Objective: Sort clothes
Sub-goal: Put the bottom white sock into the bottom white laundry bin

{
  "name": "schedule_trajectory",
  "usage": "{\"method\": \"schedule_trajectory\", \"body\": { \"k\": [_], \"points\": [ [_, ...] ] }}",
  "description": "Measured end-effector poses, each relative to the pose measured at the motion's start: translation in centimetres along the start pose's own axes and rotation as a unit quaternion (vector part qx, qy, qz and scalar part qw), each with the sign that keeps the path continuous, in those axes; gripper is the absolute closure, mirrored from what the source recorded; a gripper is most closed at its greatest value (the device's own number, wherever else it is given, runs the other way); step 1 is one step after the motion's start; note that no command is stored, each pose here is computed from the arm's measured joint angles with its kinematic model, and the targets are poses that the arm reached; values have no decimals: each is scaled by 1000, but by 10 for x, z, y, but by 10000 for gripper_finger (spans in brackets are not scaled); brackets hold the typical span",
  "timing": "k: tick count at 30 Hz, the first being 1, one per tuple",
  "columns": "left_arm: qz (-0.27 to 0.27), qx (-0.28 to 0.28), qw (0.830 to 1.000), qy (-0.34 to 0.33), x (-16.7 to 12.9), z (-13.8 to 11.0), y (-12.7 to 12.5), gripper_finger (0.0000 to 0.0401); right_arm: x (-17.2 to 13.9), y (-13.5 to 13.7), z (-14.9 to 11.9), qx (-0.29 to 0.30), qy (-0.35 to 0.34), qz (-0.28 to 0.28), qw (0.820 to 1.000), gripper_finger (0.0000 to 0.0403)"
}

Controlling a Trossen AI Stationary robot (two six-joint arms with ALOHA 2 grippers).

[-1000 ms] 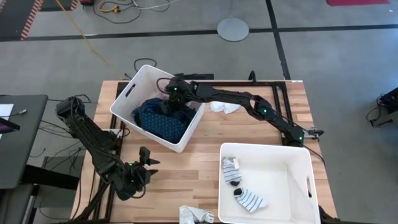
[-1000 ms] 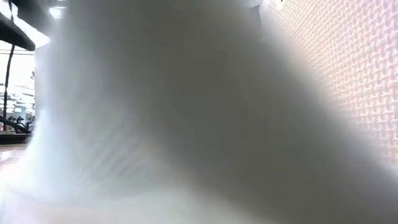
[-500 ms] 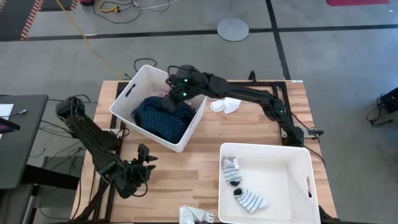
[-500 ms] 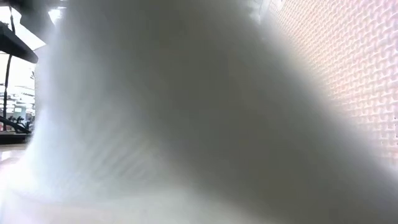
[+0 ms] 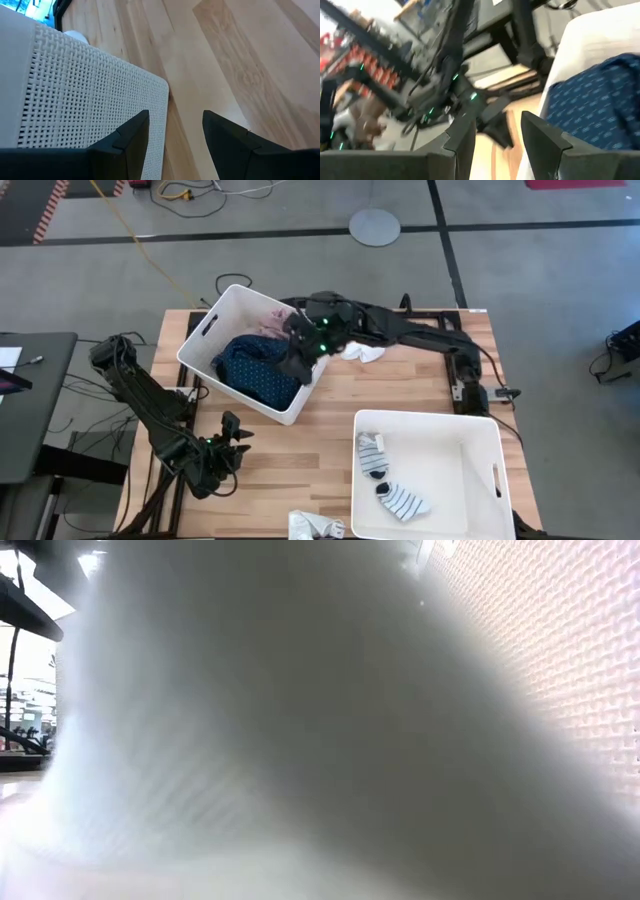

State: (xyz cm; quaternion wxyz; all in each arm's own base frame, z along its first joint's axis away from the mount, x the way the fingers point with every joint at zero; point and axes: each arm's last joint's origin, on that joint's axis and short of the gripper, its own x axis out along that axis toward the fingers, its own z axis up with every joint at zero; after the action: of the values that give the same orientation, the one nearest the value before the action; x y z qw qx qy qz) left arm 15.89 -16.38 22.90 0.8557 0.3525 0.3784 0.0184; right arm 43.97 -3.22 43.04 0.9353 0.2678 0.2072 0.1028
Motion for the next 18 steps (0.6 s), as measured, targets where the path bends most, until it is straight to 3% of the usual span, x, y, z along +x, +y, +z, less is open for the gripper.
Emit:
{"method": "schedule_trajectory", "body": {
  "k": [5, 9, 18],
  "points": [
    [0, -1, 1000, -1, 0, 0, 0, 221, -5, 28, -19, -27, 62, 6, 998, 227],
    [-1, -5, 1000, -2, 0, 1, 0, 221, -6, 41, -41, -17, 138, -6, 990, 227],
    [-1, -38, 999, -3, 0, 1, 0, 221, 4, 56, -99, 9, 314, -94, 945, 227]
  ]
}}
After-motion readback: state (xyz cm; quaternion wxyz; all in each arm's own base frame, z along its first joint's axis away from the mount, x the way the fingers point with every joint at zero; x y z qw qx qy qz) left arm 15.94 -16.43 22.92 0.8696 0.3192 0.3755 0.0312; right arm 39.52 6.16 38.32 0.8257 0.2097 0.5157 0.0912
